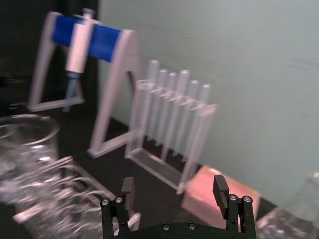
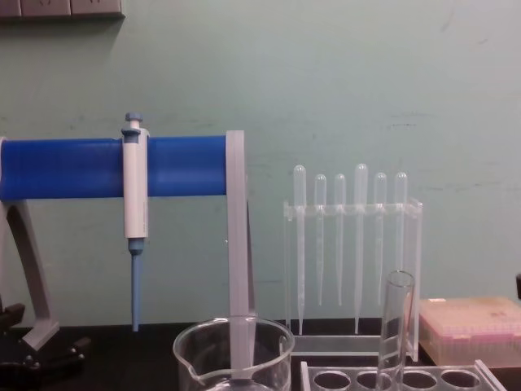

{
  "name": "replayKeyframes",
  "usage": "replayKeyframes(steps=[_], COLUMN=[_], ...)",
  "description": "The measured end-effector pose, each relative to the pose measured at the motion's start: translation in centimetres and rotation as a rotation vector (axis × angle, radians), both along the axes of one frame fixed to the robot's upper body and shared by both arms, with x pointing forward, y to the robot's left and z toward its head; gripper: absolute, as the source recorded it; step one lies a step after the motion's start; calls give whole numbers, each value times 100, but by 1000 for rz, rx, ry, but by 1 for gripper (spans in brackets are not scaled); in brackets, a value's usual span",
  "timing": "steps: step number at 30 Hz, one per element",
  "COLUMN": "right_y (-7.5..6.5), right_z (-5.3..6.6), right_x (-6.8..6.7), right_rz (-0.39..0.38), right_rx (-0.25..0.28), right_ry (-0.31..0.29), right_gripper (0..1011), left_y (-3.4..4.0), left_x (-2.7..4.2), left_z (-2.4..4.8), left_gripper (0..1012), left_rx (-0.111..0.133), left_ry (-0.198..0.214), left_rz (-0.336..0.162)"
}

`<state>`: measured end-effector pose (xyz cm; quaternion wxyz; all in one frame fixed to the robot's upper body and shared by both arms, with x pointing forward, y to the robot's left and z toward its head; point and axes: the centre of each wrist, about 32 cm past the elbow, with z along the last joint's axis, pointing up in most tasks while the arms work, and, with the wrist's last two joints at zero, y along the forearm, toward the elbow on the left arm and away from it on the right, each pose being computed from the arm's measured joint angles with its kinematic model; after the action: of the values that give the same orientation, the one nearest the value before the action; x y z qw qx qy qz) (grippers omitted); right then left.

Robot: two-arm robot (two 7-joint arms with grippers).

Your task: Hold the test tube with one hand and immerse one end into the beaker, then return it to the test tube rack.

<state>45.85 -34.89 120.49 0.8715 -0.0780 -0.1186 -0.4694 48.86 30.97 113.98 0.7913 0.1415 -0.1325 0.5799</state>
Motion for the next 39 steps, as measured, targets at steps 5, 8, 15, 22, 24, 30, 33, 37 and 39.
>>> replayKeyframes(steps=[5, 8, 15, 22, 24, 30, 33, 37, 39], right_y=[-127, -175, -156, 7, 51, 217, 302, 387, 431], right_z=[-5, -30, -75, -93, -85, -64, -65, -87, -96], right_x=[-32, -39, -51, 9, 32, 110, 155, 199, 223], right_rz=[125, 212, 362, 435, 444, 475, 484, 488, 489], right_rx=[6, -6, -38, -60, -64, -80, -86, -81, -75], right_ry=[36, 54, 75, 84, 82, 81, 81, 88, 89], right_gripper=[1002, 1002, 1000, 1000, 1002, 1002, 1002, 1000, 1002], left_y=[0, 0, 0, 0, 0, 0, 0, 0, 0], left_x=[0, 0, 0, 0, 0, 0, 0, 0, 0], left_z=[0, 0, 0, 0, 0, 0, 0, 0, 0], left_gripper=[1000, 1000, 1000, 1000, 1000, 1000, 1000, 1000, 1000], left_rx=[0, 0, 0, 0, 0, 0, 0, 0, 0], left_ry=[0, 0, 0, 0, 0, 0, 0, 0, 0], left_rz=[0, 0, 0, 0, 0, 0, 0, 0, 0])
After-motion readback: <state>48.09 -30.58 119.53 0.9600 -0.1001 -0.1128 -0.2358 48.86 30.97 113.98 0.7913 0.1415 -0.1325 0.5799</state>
